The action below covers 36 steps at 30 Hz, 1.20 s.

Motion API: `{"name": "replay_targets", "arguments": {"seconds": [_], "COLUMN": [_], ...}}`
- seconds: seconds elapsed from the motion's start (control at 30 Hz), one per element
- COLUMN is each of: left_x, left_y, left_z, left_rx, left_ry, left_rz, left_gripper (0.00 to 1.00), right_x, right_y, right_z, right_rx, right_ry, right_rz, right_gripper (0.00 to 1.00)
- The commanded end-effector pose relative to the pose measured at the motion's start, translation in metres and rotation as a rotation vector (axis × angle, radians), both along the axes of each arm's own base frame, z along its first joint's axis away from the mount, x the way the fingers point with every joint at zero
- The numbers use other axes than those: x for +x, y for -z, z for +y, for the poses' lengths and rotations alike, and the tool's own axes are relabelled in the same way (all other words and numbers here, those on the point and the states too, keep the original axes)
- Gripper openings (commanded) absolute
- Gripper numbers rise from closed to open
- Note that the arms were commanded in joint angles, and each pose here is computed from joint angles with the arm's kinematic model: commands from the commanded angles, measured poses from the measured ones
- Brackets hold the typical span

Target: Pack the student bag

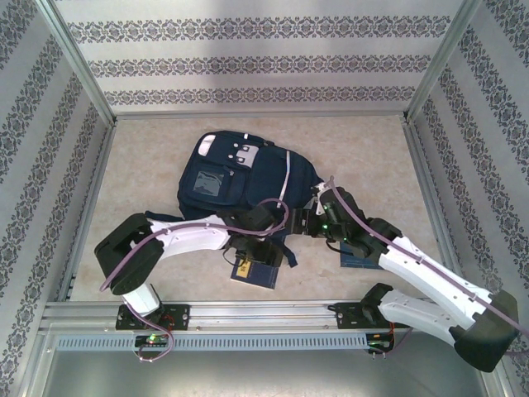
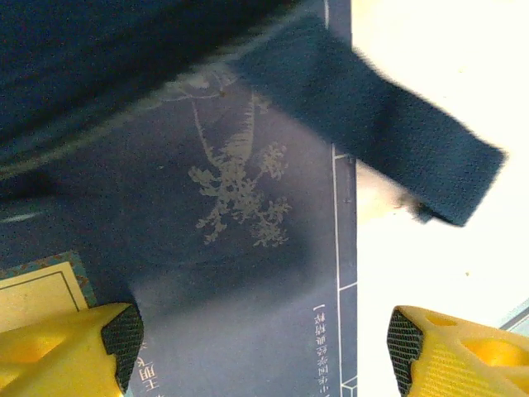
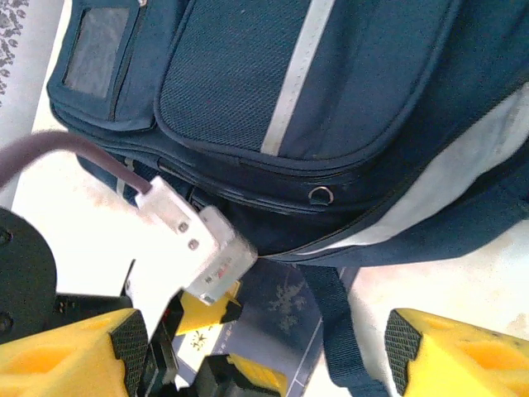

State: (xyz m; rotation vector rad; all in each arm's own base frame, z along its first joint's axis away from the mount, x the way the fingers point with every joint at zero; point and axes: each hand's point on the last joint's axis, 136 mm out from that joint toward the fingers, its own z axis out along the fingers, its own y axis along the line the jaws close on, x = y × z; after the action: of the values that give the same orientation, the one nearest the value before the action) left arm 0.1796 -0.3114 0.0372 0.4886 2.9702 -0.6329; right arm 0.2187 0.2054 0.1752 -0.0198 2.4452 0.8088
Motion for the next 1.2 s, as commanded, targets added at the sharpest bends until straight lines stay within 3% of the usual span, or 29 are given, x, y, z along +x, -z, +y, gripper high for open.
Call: {"name": "replay_targets", "arguments": {"seconds": [0.0, 0.17, 0.4, 0.6, 0.77, 1.17], "left_x": [-0.023, -0.013, -0.005, -0.006, -0.004, -0.005], "left_y": [0.009, -0.029, -0.062, -0.033, -0.02, -0.002], "left_z": [-0.01, -0.027, 0.012, 0.049, 0.05, 0.044], "left_rx": [0.005, -0.118, -0.183, -0.209, -0.251, -0.311], "left_ry": [0.118, 0.126, 0.004, -0.147, -0.189, -0.212], "left_rz": [0.035, -0.054, -0.136, -0.064, -0.039, 0.014], "left_gripper": [0.82, 0.86, 0.88, 0.86, 0.85, 0.72], "right_x": [-0.009, -0.014, -0.046, -0.075, -0.08, -0.073], "right_y": [0.011, 0.016, 0.039, 0.069, 0.1, 0.134], "right_z": [-0.016, -0.024, 0.003, 0.037, 0.035, 0.05], "right_rx": [-0.047, -0.031, 0.126, 0.178, 0.073, 0.097], "right_ry": [0.005, 0.015, -0.071, -0.125, -0.103, -0.032], "right_rz": [0.026, 0.05, 0.228, 0.345, 0.395, 0.484], "right_gripper": [0.77, 0.75, 0.67, 0.62, 0.62, 0.58]}}
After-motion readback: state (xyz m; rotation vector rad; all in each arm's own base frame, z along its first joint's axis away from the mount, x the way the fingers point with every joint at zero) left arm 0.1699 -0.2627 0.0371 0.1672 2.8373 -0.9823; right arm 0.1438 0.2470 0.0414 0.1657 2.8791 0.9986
